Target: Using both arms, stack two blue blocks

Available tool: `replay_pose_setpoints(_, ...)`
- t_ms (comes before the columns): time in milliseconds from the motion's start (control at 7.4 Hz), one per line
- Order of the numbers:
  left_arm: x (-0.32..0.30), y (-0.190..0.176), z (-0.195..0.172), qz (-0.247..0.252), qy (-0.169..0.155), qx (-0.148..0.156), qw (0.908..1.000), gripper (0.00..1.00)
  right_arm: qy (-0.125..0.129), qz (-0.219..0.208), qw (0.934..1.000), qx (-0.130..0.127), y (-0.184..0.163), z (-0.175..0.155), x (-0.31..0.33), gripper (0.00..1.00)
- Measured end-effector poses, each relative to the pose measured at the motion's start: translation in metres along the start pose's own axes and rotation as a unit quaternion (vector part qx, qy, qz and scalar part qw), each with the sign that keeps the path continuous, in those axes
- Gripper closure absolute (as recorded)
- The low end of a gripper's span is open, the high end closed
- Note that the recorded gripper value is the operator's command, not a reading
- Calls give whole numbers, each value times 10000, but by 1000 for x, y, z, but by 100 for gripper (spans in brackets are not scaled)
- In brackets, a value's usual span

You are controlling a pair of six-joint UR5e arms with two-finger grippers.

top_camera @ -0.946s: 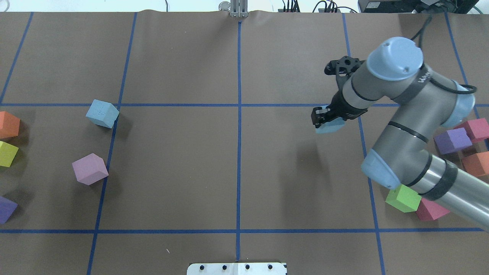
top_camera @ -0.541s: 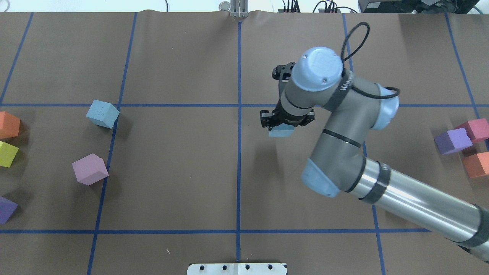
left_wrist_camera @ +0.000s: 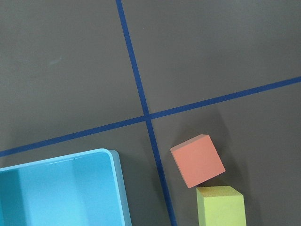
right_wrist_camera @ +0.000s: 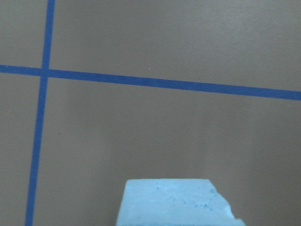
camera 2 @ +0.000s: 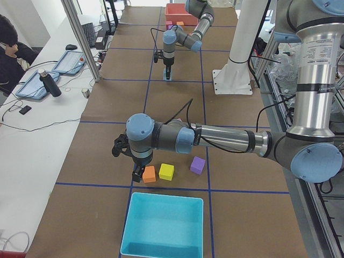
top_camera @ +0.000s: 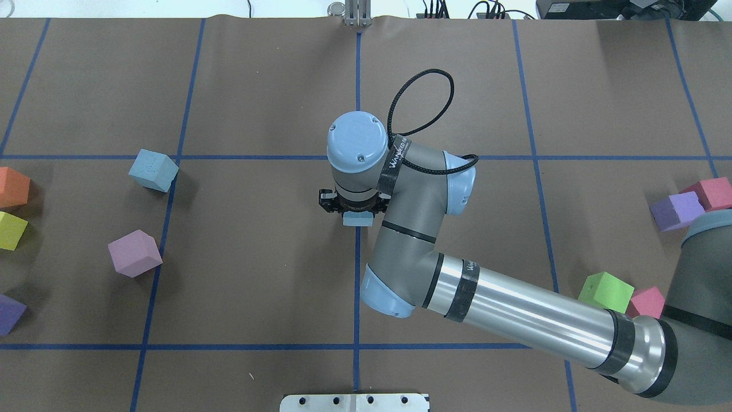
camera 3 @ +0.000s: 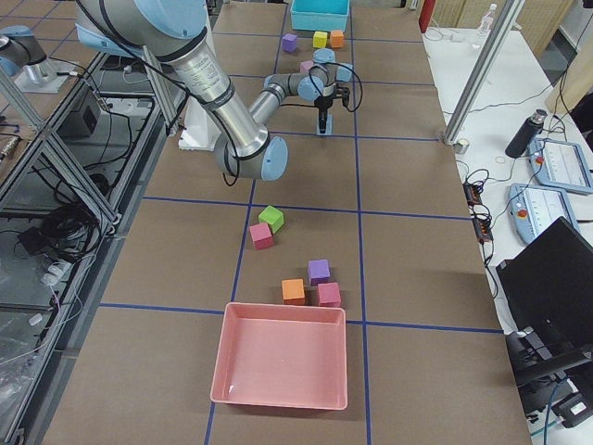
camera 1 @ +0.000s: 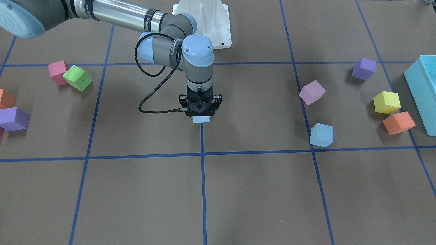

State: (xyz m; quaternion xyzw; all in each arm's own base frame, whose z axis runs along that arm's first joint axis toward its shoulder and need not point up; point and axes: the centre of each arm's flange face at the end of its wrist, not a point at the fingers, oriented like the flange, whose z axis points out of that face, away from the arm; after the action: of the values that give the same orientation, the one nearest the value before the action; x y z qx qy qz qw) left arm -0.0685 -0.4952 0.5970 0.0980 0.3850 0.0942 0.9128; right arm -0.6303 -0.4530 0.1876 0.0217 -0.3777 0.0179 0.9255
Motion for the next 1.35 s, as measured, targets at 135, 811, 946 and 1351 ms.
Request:
replay_pose_setpoints(135,0,0,0,-3,0,-3,10000,2,20,-24,10000,-39,6,5,-2,67)
replay_pose_setpoints(811,-1,2,1,-17,-1,-17,10000,2,67,-86,9999,-56,18,14,-5,0)
replay_pose_setpoints(946,-2,2,2,-22,1,-21,10000,2,71,-100,9999,16,18,12,-7,0)
replay_pose_setpoints(1351,5,-4,-5,58,-9,51,10000,2,-142,-90,9997,204,6,-37,-7,0)
